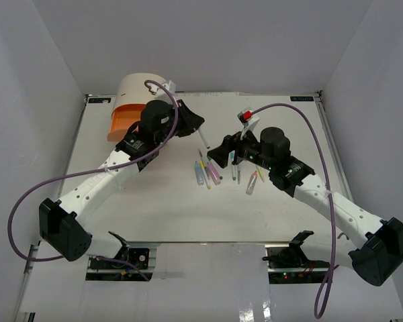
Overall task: Sort the stationery into containers
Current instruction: Place the pen in the drawer.
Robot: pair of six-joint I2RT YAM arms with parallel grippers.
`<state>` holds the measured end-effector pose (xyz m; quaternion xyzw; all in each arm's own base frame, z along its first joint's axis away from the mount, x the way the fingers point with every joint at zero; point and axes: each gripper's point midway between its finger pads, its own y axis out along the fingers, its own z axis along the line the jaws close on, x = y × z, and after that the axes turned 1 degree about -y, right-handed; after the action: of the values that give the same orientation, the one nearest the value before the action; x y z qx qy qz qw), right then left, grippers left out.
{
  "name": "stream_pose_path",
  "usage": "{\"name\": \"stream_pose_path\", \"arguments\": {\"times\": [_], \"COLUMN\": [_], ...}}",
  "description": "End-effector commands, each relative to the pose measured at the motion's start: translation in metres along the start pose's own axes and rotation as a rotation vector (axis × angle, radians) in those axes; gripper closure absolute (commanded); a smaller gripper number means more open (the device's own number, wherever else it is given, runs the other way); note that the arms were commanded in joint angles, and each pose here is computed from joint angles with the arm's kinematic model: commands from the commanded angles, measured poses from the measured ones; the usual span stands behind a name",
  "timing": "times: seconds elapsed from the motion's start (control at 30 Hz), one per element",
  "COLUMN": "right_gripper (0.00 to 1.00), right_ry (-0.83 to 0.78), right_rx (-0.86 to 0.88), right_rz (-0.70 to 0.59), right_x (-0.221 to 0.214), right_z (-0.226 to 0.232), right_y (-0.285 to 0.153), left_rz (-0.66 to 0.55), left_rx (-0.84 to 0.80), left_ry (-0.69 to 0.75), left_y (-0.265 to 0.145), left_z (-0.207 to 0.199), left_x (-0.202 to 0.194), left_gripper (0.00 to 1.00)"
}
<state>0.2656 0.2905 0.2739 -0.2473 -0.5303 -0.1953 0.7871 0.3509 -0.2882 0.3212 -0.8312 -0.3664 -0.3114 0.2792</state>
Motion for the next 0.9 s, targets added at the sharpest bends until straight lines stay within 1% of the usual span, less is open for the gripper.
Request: {"name": "stream_pose_path", "arguments": {"times": [0.0, 0.03, 0.07, 0.1, 0.13, 0.17, 0.2, 0.23, 0.33, 0.5, 0.53, 0.6, 0.73, 0.77, 0.83, 0.87], "right_gripper": [0.13, 0.11, 0.06, 0.05, 0.04, 0.02, 0.02, 0.02, 0.02, 0.03, 0.03, 0.03, 0.03, 0.03, 0.03, 0.03], "right_ry": [-0.059, -0.064, -0.070, -0.074, -0.075, -0.079, -0.076, -0.078, -0.082, -0.088, -0.089, -0.093, -0.090, -0.092, -0.101, -0.103], "right_rx": [-0.068, -0.080, -0.091, -0.114, -0.126, -0.132, -0.154, -0.159, -0.189, -0.211, -0.214, -0.220, -0.224, -0.229, -0.280, -0.291], "right_rz": [-0.024, -0.021, -0.020, -0.001, 0.008, 0.000, 0.038, 0.042, 0.064, 0.079, 0.086, 0.101, 0.122, 0.126, 0.130, 0.132], "right_x": [0.003, 0.001, 0.000, -0.008, -0.012, -0.011, -0.023, -0.025, -0.036, -0.045, -0.048, -0.053, -0.061, -0.063, -0.065, -0.066], "right_z": [-0.009, -0.011, -0.013, -0.018, -0.021, -0.021, -0.027, -0.028, -0.035, -0.040, -0.042, -0.044, -0.047, -0.048, -0.058, -0.060], "right_y": [-0.016, -0.018, -0.022, -0.024, -0.026, -0.029, -0.031, -0.033, -0.037, -0.040, -0.040, -0.040, -0.038, -0.038, -0.039, -0.039], "left_rz": [-0.190, -0.228, -0.249, -0.273, -0.315, -0.348, -0.372, -0.406, -0.454, -0.486, -0.496, -0.480, -0.448, -0.445, -0.438, -0.437], "left_rx": [0.102, 0.144, 0.165, 0.186, 0.236, 0.252, 0.276, 0.320, 0.369, 0.416, 0.418, 0.409, 0.420, 0.421, 0.427, 0.428], "left_ry": [0.018, 0.002, -0.011, -0.026, -0.045, -0.061, -0.070, -0.084, -0.121, -0.184, -0.199, -0.206, -0.225, -0.228, -0.230, -0.229], "left_y": [-0.029, -0.037, -0.042, -0.047, -0.055, -0.063, -0.069, -0.077, -0.089, -0.091, -0.090, -0.085, -0.072, -0.070, -0.068, -0.067], "left_z": [0.019, 0.035, 0.043, 0.053, 0.075, 0.082, 0.092, 0.111, 0.138, 0.172, 0.177, 0.179, 0.191, 0.192, 0.196, 0.196], "left_x": [0.058, 0.075, 0.084, 0.094, 0.109, 0.119, 0.126, 0.138, 0.155, 0.161, 0.164, 0.162, 0.155, 0.155, 0.153, 0.153], "left_gripper": [0.97, 0.97, 0.97, 0.97, 0.97, 0.97, 0.96, 0.96, 0.95, 0.92, 0.88, 0.86, 0.76, 0.75, 0.71, 0.67]}}
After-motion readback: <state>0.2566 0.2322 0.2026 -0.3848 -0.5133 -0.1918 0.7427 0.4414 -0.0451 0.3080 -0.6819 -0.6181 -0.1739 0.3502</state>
